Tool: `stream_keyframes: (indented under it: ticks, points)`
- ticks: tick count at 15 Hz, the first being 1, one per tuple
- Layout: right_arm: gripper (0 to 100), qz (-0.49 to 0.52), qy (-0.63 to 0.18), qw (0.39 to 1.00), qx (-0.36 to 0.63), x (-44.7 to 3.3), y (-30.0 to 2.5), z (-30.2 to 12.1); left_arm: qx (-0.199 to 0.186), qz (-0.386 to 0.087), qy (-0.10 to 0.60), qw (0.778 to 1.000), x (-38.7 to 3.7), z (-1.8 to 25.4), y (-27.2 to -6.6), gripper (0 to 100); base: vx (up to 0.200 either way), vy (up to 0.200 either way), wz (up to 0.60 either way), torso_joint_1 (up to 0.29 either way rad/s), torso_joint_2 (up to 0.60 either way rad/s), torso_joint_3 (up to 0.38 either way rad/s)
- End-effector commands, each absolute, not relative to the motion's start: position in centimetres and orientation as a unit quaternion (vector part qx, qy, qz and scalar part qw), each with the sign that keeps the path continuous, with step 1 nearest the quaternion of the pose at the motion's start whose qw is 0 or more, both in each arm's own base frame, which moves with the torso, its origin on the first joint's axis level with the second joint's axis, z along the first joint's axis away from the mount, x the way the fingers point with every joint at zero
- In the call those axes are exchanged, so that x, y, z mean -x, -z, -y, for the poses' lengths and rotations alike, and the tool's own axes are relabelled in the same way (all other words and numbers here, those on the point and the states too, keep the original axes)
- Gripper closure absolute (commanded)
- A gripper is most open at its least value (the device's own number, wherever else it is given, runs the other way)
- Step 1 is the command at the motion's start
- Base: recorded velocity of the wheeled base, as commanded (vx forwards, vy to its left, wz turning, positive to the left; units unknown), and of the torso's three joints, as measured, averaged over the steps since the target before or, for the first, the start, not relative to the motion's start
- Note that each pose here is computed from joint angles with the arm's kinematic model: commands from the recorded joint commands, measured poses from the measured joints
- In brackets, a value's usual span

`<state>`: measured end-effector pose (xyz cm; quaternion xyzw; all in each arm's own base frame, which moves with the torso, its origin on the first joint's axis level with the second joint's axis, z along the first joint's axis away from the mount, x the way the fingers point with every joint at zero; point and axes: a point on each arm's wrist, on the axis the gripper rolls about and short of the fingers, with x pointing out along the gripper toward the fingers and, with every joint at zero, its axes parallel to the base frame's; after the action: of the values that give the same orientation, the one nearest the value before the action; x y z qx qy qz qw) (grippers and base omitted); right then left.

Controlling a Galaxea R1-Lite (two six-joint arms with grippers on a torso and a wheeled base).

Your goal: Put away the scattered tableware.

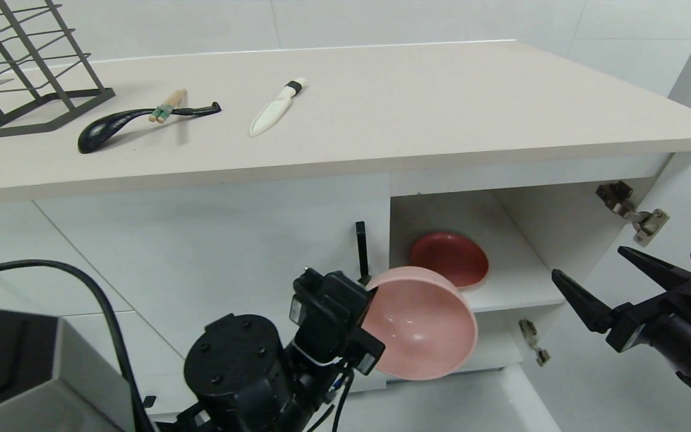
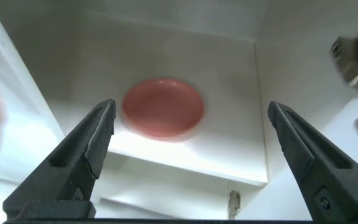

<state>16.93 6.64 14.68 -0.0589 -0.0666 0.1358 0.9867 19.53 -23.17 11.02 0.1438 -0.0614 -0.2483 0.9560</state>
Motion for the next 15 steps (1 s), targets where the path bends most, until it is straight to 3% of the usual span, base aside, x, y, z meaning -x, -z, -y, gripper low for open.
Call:
stream_keyframes:
  ticks: [1,4,8,12,15]
  points:
    - [0,0.084,-0.135,0.986,0.053,-16.3,-15.3,-6.4,-0.140,0.069,0.263,0.952,-20.0,26.1,-10.1,100,0.000,0.000,0.00,0.000,0.00,0.000]
    - [0,0.069,-0.135,0.987,0.057,-16.4,-14.7,-6.4,-0.145,0.094,0.259,0.950,-21.6,28.9,-9.6,100,0.000,0.000,0.00,0.000,0.00,0.000]
    - [0,0.071,-0.134,0.987,0.043,-16.6,-14.9,-6.4,-0.106,0.127,0.206,0.965,-24.2,32.1,-10.1,100,0.000,0.000,0.00,0.000,0.00,0.000]
    - [0,0.090,-0.131,0.987,0.036,-16.6,-15.7,-6.4,-0.098,0.128,0.203,0.966,-25.0,33.2,-9.2,100,0.000,0.000,0.00,0.000,0.00,0.000]
    - [0,0.084,-0.134,0.987,0.036,-16.6,-15.4,-6.5,-0.075,0.144,0.201,0.966,-25.4,33.9,-10.0,100,0.000,0.000,0.00,0.000,0.00,0.000]
